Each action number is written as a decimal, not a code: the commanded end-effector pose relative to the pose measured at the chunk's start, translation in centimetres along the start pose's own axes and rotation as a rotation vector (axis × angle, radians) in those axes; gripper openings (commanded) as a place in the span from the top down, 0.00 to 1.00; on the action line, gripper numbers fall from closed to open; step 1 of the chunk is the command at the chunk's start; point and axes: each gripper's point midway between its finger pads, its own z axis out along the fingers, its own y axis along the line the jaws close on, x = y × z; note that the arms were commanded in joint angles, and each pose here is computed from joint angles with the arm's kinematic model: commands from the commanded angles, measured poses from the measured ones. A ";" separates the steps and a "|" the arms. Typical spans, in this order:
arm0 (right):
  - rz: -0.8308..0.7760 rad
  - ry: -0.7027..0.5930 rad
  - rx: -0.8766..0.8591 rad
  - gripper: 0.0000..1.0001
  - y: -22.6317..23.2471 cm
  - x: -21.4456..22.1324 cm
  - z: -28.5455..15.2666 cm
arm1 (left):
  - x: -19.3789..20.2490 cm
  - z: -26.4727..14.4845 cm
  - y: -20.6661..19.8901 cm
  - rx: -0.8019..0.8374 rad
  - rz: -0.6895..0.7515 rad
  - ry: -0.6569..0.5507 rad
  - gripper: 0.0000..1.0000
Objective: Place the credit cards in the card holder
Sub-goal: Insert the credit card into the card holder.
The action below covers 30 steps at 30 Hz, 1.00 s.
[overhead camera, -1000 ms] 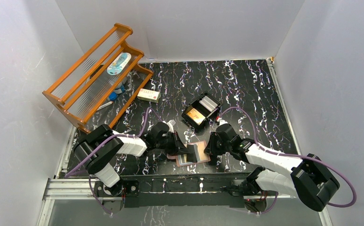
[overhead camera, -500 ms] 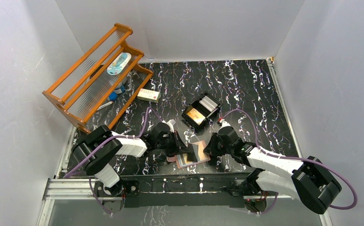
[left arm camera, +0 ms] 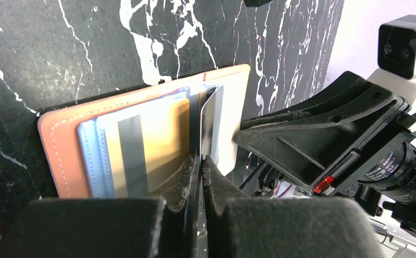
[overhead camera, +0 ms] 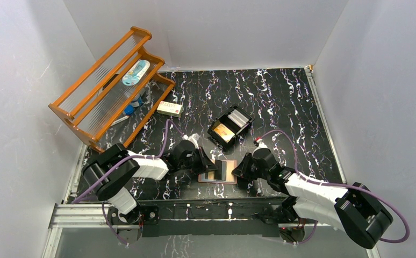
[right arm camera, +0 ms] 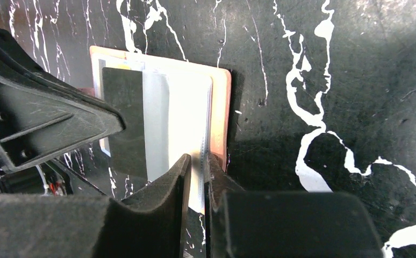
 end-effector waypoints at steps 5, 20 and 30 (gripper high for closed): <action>0.068 0.084 0.034 0.77 -1.3 2.5 -0.4 | 0.2 1.2 -1.0 0.047 0.012 -0.011 1.00; -0.077 -0.004 0.065 0.68 0.4 -1.0 -2.1 | -2.5 -0.5 -2.4 -0.074 0.141 -0.081 0.59; 0.003 -0.023 0.034 0.65 -0.3 -0.3 -0.8 | -0.9 1.0 -1.3 -0.096 0.149 -0.005 0.58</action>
